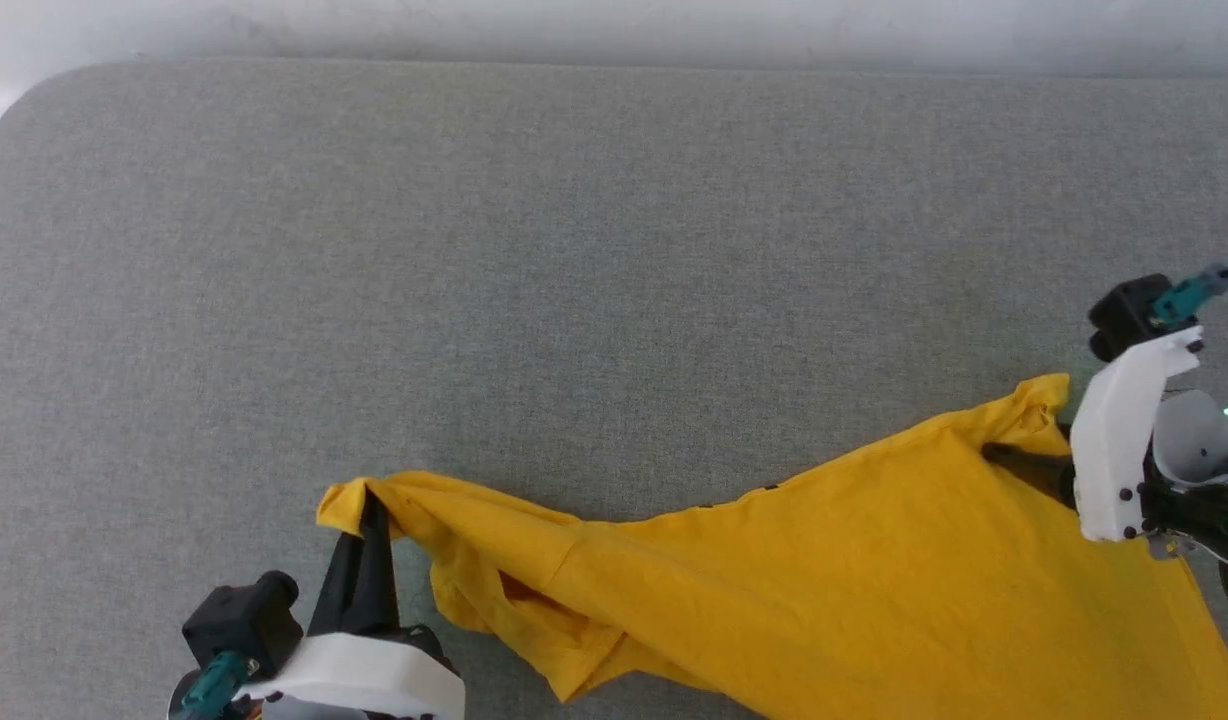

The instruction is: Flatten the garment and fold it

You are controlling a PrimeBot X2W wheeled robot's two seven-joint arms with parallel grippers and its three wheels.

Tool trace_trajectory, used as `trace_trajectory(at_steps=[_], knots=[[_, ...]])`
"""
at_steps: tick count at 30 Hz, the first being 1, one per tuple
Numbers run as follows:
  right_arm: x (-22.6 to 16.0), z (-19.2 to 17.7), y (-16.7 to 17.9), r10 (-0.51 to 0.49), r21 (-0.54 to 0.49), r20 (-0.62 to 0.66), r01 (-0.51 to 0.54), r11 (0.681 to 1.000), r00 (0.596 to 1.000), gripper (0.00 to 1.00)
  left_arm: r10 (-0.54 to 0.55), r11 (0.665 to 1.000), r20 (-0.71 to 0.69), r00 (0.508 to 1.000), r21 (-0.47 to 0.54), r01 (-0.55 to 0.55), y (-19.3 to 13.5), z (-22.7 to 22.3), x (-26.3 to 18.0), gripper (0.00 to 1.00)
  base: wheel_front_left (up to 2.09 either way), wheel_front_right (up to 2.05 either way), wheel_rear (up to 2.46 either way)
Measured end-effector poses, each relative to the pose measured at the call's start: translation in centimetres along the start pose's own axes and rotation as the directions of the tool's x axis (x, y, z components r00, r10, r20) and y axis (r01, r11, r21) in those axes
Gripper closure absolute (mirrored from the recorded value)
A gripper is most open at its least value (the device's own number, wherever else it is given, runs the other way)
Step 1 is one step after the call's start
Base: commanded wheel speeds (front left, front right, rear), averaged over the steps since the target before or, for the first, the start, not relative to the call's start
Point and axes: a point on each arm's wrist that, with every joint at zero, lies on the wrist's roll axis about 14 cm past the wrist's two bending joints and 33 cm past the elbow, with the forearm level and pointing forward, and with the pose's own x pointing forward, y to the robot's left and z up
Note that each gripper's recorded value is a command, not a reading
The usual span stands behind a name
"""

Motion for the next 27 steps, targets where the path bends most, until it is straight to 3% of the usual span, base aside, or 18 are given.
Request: trace_trajectory(at_steps=[1,3,9,13,16,21,27], knots=[[-0.1,-0.2,0.2,0.007,-0.011,-0.022,-0.008,1.0,1.0,0.47,0.0,1.0,0.0,1.0,-0.001,0.0,0.0,-0.1,0.0,1.0,0.0,0.0,0.0],[-0.2,-0.6,0.6,0.02,-0.026,-0.063,-0.022,0.999,0.998,1.0,-0.006,1.0,-0.005,1.0,-0.002,0.006,-0.1,-0.3,0.1,1.0,0.0,0.0,0.0],[-0.9,-1.4,2.3,0.068,-0.037,-0.097,-0.072,0.997,0.993,1.0,-0.028,1.0,0.011,1.0,0.008,0.028,-0.2,0.3,0.4,1.0,0.0,0.0,0.0],[-2.3,1.3,3.1,0.074,-0.063,0.059,-0.07,0.996,0.996,1.0,-0.093,0.993,0.041,0.995,0.082,0.09,-0.2,2.3,1.0,1.0,0.0,0.0,0.0],[-4.8,5.1,2.5,0.044,-0.09,0.23,-0.024,0.996,0.972,1.0,-0.166,0.975,0.133,0.977,0.172,0.142,-0.9,6.7,2.4,1.0,0.0,0.0,0.0],[-10.2,11.4,0.3,-0.061,-0.109,0.459,0.124,0.986,0.886,1.0,-0.31,0.923,0.284,0.908,0.321,0.215,-3.8,15.7,4.8,1.0,0.0,0.0,0.0],[-17.4,18.2,-1.3,-0.141,-0.074,0.687,0.263,0.962,0.712,1.0,-0.408,0.867,0.362,0.838,0.442,0.231,-7.9,23.6,8.9,1.0,0.0,0.0,0.0]])
